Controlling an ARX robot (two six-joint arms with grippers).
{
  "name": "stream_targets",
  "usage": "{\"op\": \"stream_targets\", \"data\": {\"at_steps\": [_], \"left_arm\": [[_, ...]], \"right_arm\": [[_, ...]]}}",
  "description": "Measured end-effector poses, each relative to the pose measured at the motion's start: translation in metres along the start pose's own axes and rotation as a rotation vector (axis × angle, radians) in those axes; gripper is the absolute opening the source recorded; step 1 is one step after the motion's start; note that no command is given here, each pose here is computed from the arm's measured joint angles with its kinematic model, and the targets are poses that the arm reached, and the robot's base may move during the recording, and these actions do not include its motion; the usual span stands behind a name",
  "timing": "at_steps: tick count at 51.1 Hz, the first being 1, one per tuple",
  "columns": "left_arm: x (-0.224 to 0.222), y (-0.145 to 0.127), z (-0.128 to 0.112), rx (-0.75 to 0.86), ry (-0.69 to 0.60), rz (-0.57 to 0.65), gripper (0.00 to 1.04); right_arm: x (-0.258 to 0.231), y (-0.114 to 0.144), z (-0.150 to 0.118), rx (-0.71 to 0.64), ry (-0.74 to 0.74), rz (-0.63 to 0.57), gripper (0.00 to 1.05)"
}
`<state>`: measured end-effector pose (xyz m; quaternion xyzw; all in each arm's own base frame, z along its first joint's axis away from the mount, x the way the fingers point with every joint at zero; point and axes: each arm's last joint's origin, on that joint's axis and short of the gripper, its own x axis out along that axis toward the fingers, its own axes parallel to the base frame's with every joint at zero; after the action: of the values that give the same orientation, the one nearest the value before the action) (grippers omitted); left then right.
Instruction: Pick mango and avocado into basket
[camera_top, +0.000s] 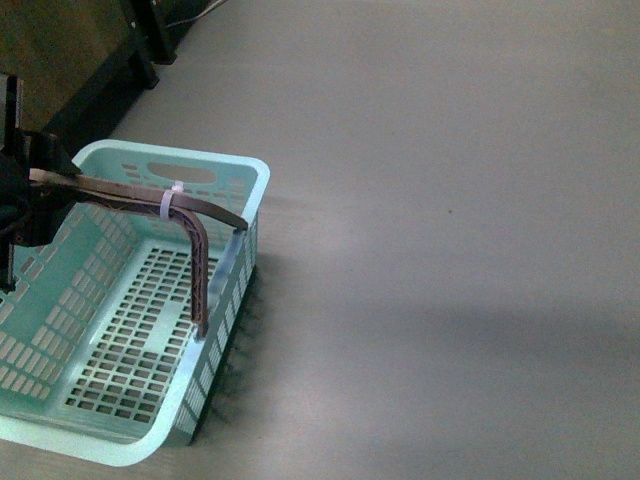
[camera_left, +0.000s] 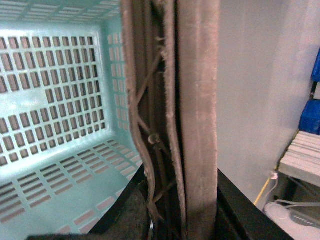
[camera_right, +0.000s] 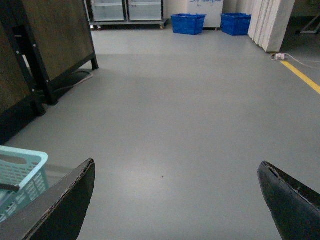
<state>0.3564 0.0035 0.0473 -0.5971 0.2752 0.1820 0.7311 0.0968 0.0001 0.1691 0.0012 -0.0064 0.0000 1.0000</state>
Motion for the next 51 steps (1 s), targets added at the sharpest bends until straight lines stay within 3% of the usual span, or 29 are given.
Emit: {"op": "stream_targets", "data": {"at_steps": [17, 35, 40, 45, 51], "left_arm": [[-0.035, 0.008, -0.006, -0.060, 0.011, 0.027, 0.21], [-0.190, -0.068, 0.006, -0.145, -0.001, -0.165, 0.21], [-0.223, -0.078, 0.011, -0.159, -0.013, -0.202, 0.21], [-0.249, -0.092, 0.001, -0.170, -0.082, -0.232, 0.21], [-0.285, -0.093, -0.006, -0.151, -0.081, -0.241, 0.21]], "right_arm": [[0.000, 0.000, 0.000, 0.000, 0.000, 0.000, 0.96], [0.000, 0.000, 0.000, 0.000, 0.000, 0.000, 0.96], [0.000, 0.000, 0.000, 0.000, 0.000, 0.000, 0.96], [0.000, 0.000, 0.000, 0.000, 0.000, 0.000, 0.96], [0.000, 0.000, 0.000, 0.000, 0.000, -0.002, 0.96]]}}
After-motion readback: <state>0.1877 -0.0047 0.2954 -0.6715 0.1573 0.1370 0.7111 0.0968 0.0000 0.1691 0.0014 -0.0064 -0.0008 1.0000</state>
